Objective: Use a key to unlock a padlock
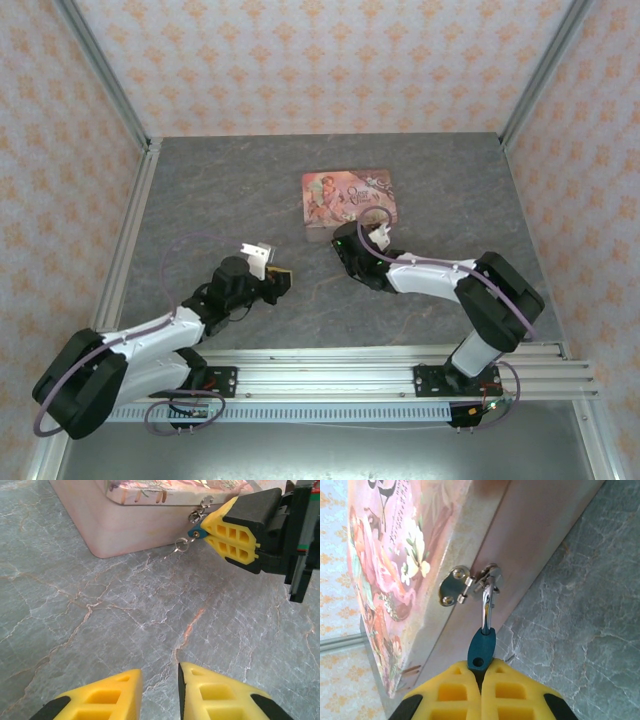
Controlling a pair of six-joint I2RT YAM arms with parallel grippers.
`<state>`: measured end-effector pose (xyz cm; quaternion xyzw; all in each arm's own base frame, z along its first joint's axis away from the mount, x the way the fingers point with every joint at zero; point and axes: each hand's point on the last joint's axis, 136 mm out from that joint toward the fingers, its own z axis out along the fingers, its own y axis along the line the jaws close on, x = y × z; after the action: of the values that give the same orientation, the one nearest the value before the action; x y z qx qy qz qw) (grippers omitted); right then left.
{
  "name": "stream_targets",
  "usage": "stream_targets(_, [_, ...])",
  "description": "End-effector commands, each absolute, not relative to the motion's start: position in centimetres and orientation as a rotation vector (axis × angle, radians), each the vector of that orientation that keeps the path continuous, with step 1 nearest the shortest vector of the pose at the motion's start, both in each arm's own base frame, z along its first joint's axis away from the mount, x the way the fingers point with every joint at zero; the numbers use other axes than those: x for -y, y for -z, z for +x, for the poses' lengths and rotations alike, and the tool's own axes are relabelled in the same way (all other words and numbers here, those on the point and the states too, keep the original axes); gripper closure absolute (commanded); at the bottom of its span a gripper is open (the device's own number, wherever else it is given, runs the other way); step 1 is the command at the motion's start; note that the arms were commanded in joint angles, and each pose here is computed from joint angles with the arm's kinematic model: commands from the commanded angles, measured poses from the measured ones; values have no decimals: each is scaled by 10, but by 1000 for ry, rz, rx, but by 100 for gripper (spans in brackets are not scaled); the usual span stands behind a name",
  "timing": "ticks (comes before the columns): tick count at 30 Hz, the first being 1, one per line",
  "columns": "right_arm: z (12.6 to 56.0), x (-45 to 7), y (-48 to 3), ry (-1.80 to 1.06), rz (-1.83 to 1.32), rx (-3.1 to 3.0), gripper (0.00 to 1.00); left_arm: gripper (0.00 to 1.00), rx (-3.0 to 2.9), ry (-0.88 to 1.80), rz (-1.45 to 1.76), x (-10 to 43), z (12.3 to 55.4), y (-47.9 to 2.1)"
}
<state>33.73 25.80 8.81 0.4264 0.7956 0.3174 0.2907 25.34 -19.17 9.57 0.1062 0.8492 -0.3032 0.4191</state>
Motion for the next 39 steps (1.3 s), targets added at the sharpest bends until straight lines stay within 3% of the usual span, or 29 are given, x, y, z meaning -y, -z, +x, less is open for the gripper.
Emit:
stream_targets(1, [353,-262,-108,-851,1132,-2028,100,73,-2143,691,250,177,250,-91])
stream_targets(8, [353,-255,-101,-747,1094,-2021,100,73,-2132,674,229,165,243,-95])
stream_targets(18, [348,-252,-63,-886,1189,-1941,100,70,-2094,679,194,153,234,-104])
stream_targets(32, [348,-211,-111,-792,1178,-1799,100,70,-2096,674,172,150,235,-105])
stream_targets(39, [349,-203,-90,-744,1238,-1840,100,70,-2091,665,166,149,236,-104])
